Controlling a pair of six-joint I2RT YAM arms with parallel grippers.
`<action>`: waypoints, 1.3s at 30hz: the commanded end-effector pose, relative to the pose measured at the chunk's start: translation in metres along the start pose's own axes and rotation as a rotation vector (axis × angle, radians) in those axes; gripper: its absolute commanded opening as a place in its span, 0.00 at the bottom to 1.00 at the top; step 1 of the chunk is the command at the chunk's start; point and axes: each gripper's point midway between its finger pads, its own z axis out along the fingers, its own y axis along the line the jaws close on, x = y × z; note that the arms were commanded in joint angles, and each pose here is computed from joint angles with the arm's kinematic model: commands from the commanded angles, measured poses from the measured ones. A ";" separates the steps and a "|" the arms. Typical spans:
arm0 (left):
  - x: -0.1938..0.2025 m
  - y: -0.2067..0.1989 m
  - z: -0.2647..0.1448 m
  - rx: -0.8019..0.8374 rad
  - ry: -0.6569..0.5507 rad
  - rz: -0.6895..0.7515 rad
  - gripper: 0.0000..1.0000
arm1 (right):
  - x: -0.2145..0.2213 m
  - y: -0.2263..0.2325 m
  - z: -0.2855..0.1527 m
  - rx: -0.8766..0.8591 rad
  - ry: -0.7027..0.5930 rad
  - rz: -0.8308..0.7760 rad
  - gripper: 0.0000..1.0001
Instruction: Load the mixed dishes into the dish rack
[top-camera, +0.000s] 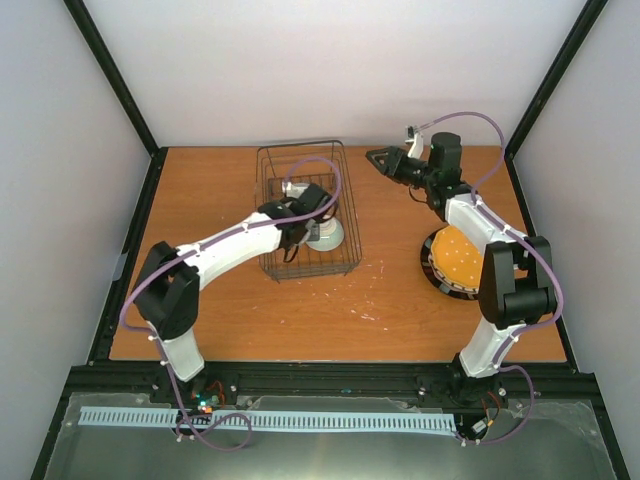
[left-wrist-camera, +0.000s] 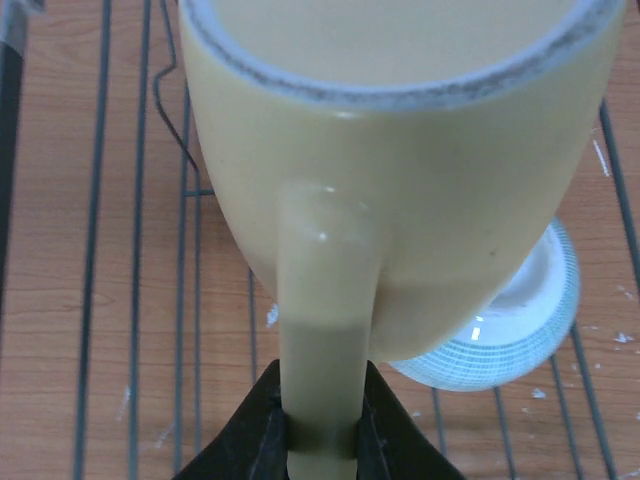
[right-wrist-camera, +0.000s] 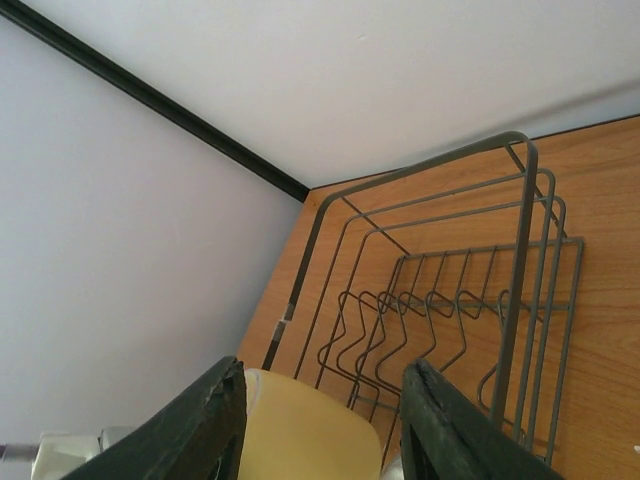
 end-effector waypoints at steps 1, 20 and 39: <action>-0.026 -0.005 -0.015 -0.054 -0.096 -0.171 0.01 | 0.001 0.003 -0.013 -0.015 0.012 -0.014 0.42; 0.025 0.014 -0.005 -0.269 0.037 -0.371 0.01 | 0.015 -0.014 -0.025 -0.027 0.012 0.062 0.39; 0.068 0.009 0.017 -0.272 0.183 -0.310 0.01 | 0.021 -0.029 -0.028 0.008 0.021 0.078 0.39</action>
